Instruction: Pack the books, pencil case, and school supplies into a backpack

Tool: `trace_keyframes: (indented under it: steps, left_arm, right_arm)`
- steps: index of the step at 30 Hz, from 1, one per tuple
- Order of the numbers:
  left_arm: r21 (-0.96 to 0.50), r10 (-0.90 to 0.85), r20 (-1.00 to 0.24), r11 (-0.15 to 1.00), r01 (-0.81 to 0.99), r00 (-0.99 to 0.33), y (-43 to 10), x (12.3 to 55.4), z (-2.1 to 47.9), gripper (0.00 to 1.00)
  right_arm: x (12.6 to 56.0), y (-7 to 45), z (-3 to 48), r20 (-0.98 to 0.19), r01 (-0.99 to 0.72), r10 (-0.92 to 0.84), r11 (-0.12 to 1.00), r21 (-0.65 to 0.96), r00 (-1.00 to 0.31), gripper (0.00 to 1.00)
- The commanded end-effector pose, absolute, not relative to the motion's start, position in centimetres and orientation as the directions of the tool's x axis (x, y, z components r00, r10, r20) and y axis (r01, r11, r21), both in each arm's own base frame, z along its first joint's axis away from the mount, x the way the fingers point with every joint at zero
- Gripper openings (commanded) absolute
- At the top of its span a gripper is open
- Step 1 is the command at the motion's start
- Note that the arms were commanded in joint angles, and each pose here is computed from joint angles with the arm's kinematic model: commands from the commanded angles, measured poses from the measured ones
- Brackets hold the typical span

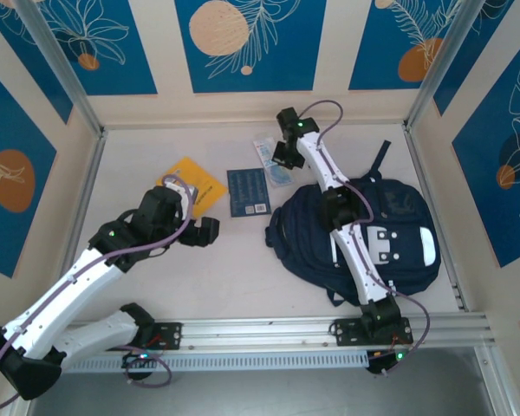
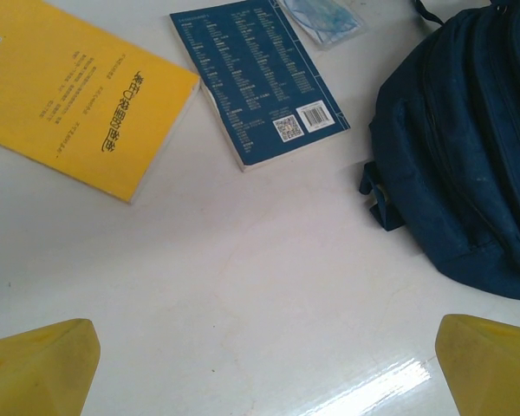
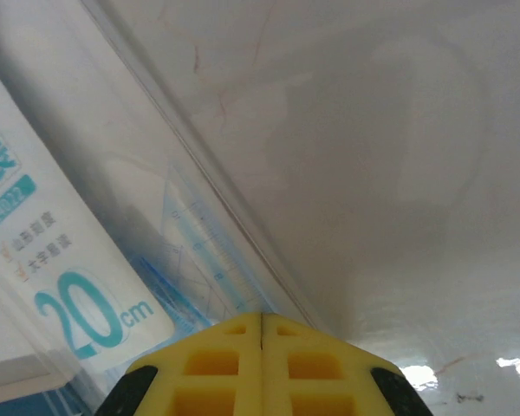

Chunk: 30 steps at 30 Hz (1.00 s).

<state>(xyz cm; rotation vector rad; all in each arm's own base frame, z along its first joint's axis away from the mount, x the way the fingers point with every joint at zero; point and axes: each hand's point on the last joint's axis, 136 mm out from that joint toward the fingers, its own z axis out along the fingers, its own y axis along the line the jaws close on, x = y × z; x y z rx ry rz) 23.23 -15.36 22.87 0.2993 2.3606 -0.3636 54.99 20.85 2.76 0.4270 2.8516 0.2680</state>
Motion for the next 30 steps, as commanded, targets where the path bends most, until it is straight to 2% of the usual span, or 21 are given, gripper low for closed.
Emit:
trace_keyframes:
  steps: [1,13,18,25,30]
  left_arm:
    - [-0.16,0.124,-0.708,0.931,0.328,-0.695,-15.2,23.5,23.1,1.0]
    - [-0.162,0.111,-0.701,0.937,0.309,-0.705,-14.8,23.9,22.7,1.0]
    - [-0.151,0.113,-0.694,0.943,0.297,-0.711,-14.5,24.0,22.3,1.0]
    - [-0.13,0.1,-0.688,0.958,0.257,-0.719,-13.7,24.5,22.0,1.0]
    - [-0.124,0.061,-0.683,0.972,0.198,-0.728,-12.6,25.0,21.9,1.0]
  right_arm:
    - [52.7,22.7,1.9,-0.137,0.218,0.25,0.952,0.212,-0.958,0.0]
    - [47.3,26.0,0.3,-0.104,-0.034,-0.035,0.999,-0.011,-0.994,0.0]
    - [43.7,28.7,0.0,-0.046,-0.158,-0.161,0.985,-0.062,-0.986,0.0]
    - [38.5,32.3,-0.1,0.031,-0.269,-0.268,0.958,-0.094,-0.963,0.0]
    - [35.0,33.9,0.3,0.059,-0.339,-0.333,0.925,-0.174,-0.941,0.0]
